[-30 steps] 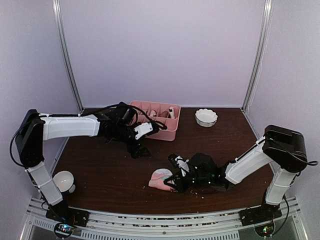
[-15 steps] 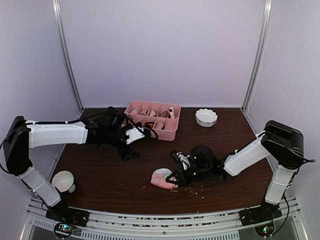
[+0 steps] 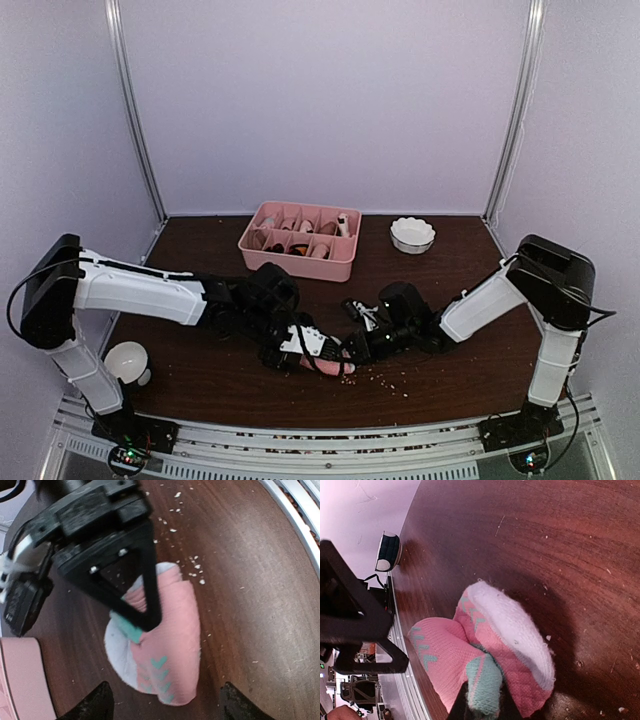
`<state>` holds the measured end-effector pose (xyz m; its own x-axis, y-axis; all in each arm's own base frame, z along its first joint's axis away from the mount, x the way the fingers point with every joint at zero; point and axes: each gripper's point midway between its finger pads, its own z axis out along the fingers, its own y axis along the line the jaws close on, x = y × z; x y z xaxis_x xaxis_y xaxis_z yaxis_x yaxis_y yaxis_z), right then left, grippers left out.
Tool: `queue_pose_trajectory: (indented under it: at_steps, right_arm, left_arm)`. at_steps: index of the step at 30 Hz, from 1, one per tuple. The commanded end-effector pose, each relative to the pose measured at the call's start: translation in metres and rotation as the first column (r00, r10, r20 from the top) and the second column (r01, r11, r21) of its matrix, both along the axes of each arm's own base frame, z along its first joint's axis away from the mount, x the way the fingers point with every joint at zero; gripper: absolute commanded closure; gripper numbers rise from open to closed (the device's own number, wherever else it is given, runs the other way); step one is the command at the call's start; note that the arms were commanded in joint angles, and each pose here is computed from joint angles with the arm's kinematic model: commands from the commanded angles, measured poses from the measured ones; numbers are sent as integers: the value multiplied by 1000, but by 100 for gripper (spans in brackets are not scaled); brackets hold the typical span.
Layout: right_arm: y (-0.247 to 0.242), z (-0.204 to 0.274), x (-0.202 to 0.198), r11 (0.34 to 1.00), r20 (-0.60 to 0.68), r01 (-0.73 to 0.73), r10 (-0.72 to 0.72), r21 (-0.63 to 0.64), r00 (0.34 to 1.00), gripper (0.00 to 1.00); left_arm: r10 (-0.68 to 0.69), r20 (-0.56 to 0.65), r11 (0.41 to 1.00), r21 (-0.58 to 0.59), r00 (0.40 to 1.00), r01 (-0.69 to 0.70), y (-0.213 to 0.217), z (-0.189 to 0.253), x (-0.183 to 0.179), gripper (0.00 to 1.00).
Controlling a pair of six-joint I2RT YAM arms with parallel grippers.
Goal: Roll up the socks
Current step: Roll the sock at the center of the board.
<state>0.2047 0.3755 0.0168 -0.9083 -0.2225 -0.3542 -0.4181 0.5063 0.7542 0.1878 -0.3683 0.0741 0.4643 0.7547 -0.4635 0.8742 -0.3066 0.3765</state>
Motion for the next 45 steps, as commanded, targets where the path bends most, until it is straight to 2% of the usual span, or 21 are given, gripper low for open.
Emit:
queue_pose_trajectory:
  at_steps: [1,7,11,17,20,22,23,24,25,28,31,38,40,42,45]
  right_arm:
    - [-98,-113,-57,873,-251,21,-163,-487,954,99]
    - [-97,-110,-55,877,-252,23,-163,-481,954,98]
    - [-94,-106,-52,886,-248,35,-167,-463,954,95]
    - [-86,-103,-52,910,-260,44,-164,-413,952,86]
    - [-81,-98,-49,926,-248,53,-155,-374,956,77]
    - [-79,-93,-47,936,-226,57,-143,-349,964,61]
    - [-78,-90,-45,941,-208,60,-136,-334,969,49]
    - [-78,-87,-44,945,-188,66,-132,-321,973,16]
    - [-78,-83,-41,946,-163,74,-130,-314,978,2]
    - [-88,-78,-35,934,-86,93,-131,-344,988,0]
    - [-101,-73,-28,913,-4,125,-137,-388,991,1]
    - [-148,-61,-13,823,197,290,-220,-488,955,0]
    - [-165,-52,-4,781,280,370,-257,-504,925,1]
    - [-173,-31,8,767,375,449,-291,-459,880,0]
    - [-186,14,27,740,509,615,-432,-273,745,1]
  left_arm:
    - [-61,25,998,-9,998,61,-16,-8,-13,27]
    - [-41,39,999,27,998,40,-19,-26,-9,38]
    - [-35,25,998,51,999,34,-20,-38,-8,51]
    - [-3,9,995,103,1000,2,-20,-54,-3,61]
    - [16,-30,990,140,999,-11,-15,-63,-4,77]
    - [43,-106,986,162,993,-25,-12,-67,-6,86]
    - [62,-157,983,180,986,-33,-9,-69,-7,89]
    - [79,-210,979,200,975,-36,-6,-72,-9,93]
    - [97,-260,974,223,961,-38,-1,-74,-11,97]
    - [145,-388,961,273,910,-37,10,-81,-20,100]
    - [185,-461,952,305,868,-41,17,-87,-25,100]
    - [222,-516,935,352,827,-32,24,-93,-28,100]
    - [228,-525,932,360,820,-29,24,-94,-29,100]
    - [234,-550,930,367,802,-19,21,-92,-32,100]
    - [266,-613,915,403,744,6,19,-94,-39,100]
